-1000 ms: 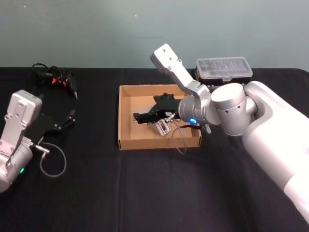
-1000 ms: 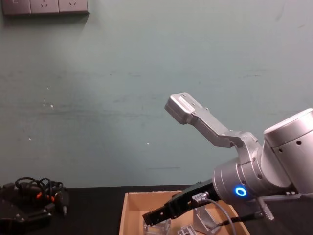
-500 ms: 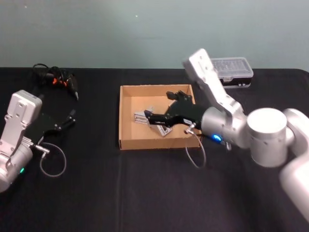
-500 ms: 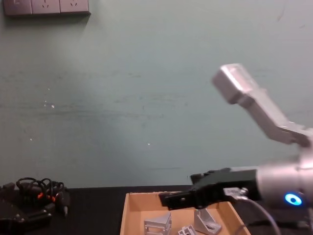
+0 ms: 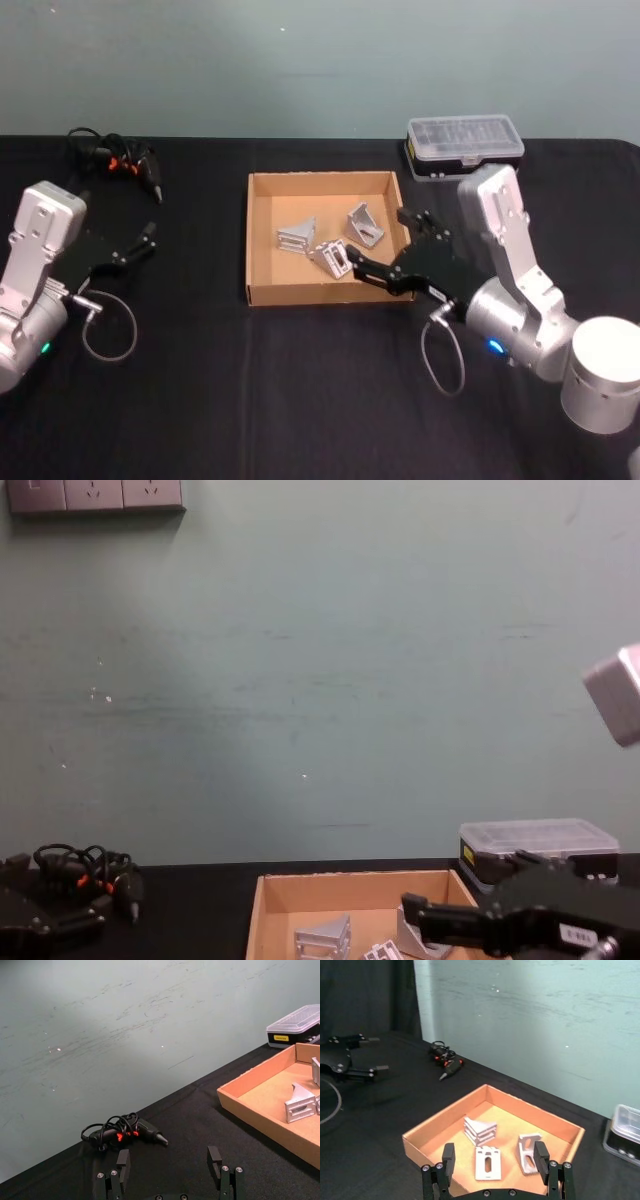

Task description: Use one hand to pick up the angle iron from the table and place it into the box.

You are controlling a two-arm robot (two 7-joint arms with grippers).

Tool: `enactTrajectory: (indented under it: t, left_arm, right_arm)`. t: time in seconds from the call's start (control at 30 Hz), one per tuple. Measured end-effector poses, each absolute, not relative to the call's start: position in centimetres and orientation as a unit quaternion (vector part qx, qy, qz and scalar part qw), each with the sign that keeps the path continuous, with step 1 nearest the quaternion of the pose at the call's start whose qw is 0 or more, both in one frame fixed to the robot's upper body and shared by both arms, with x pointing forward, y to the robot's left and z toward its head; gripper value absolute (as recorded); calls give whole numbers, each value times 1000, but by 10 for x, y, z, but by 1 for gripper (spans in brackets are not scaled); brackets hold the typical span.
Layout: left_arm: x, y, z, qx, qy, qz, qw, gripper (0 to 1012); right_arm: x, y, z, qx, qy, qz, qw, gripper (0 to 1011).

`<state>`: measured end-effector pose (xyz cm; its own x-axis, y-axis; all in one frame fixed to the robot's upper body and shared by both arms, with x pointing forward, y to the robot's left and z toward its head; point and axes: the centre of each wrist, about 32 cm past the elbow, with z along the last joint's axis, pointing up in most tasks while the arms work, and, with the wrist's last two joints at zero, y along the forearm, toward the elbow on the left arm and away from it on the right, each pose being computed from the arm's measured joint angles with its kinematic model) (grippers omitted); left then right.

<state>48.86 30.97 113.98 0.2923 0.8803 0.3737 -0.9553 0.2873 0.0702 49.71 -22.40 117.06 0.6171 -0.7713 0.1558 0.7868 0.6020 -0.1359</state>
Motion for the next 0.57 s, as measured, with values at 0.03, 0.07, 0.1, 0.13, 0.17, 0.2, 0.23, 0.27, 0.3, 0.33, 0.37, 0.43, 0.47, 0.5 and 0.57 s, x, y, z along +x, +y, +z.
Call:
enactTrajectory:
  t: [0.03,0.07,0.1,0.13,0.17,0.2,0.23,0.27,0.3,0.33,0.37,0.43,0.47,0.5,0.57]
  left_arm:
    - [489,310,1140,141,-132,580,791,1011]
    - [489,310,1140,141,-132,580,791,1011]
    - [489,310,1140,141,-132,580,791,1011]
    - [489,310,1140,141,-132,580,791,1011]
    - [489,310,1140,141,-132,580,791,1011]
    - [489,310,1140,141,-132,580,791,1011]
    - [489,310,1140,141,-132,580,791,1011]
    - [489,310,1140,141,-132,580,791,1011]
    - [489,310,1140,141,-132,580,791,1011]
    - [489,310,1140,142,-132,580,791,1011]
    - [489,310,1140,141,-132,580,791,1011]
    - [489,310,1140,141,-132,580,791,1011]
    - [489,310,1140,142,-132,580,791,1011]
    - [489,310,1140,141,-132,580,791,1011]
    - [489,310,1140,141,-132,580,791,1011]
  right_arm:
    - [496,-225,1168,-95,-43,-439,893,1003]
    - [493,-225,1163,-94,-48,-443,890,1003]
    - [493,-226,1161,-94,-50,-445,889,1003]
    - [491,-226,1157,-95,-54,-449,887,1003]
    - [491,-226,1157,-95,-54,-448,887,1003]
    - [491,-226,1157,-95,-54,-449,887,1003]
    - [491,-226,1158,-95,-54,-449,887,1003]
    - [491,-226,1158,-95,-54,-448,887,1003]
    - [492,-226,1158,-94,-54,-448,887,1003]
    - [492,-226,1159,-94,-53,-448,887,1003]
    - [492,-226,1159,-94,-53,-448,887,1003]
    - [492,-226,1159,-94,-53,-448,888,1003]
    - [492,-226,1160,-95,-52,-448,888,1003]
    - [492,-226,1160,-95,-52,-447,888,1003]
    - [492,-226,1160,-94,-52,-447,888,1003]
